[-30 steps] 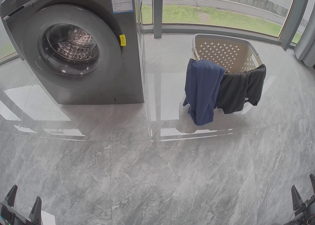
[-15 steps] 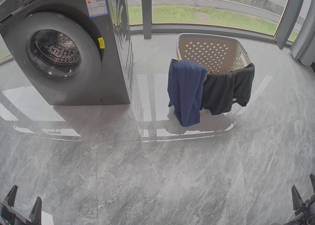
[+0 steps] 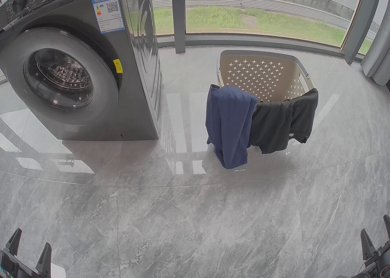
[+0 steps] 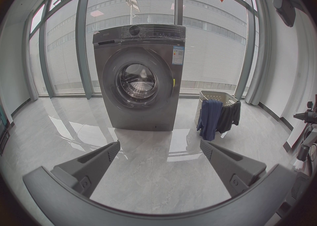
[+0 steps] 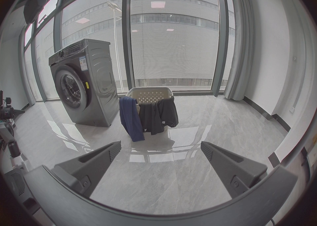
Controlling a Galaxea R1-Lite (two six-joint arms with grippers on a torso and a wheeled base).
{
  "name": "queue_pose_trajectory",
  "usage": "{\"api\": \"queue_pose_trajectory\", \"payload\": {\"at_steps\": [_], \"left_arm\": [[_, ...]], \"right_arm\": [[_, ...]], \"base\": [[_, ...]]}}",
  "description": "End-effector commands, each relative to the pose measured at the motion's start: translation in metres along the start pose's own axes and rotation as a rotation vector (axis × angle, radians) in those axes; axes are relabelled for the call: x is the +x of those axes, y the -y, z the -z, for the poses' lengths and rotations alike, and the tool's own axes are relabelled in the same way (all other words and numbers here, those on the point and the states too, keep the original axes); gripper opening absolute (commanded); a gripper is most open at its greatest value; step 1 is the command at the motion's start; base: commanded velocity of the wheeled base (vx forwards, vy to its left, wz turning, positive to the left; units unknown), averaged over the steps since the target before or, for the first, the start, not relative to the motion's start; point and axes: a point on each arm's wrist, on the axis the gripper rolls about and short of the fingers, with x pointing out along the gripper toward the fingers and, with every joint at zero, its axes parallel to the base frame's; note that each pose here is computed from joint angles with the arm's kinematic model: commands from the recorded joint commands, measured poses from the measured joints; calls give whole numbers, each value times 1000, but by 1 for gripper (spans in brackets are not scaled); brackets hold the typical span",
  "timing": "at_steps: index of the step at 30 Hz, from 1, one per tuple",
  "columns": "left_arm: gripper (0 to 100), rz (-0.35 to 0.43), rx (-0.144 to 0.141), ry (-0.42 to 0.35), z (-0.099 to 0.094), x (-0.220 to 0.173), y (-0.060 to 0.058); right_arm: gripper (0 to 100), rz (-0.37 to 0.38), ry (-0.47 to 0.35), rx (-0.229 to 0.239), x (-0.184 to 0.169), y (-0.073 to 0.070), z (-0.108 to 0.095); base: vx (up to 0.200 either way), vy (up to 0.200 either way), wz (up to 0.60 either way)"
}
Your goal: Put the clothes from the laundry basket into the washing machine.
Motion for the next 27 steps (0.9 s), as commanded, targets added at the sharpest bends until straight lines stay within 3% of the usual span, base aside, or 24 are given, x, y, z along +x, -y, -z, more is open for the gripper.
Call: {"api": "queue_pose_trajectory", "payload": {"at_steps": [1,25,27], "left_arm": [[100,0,0,1,5,0,0],[100,0,0,1,5,0,0],[100,-1,-1,1,5,0,0]], "right_arm": [[100,0,-10,0,1,0,5],[100,0,-11,3,1,0,5],[100,0,-10,3,1,0,5]], "base": [[0,0,0],[0,-200,0],[0,0,0]]}}
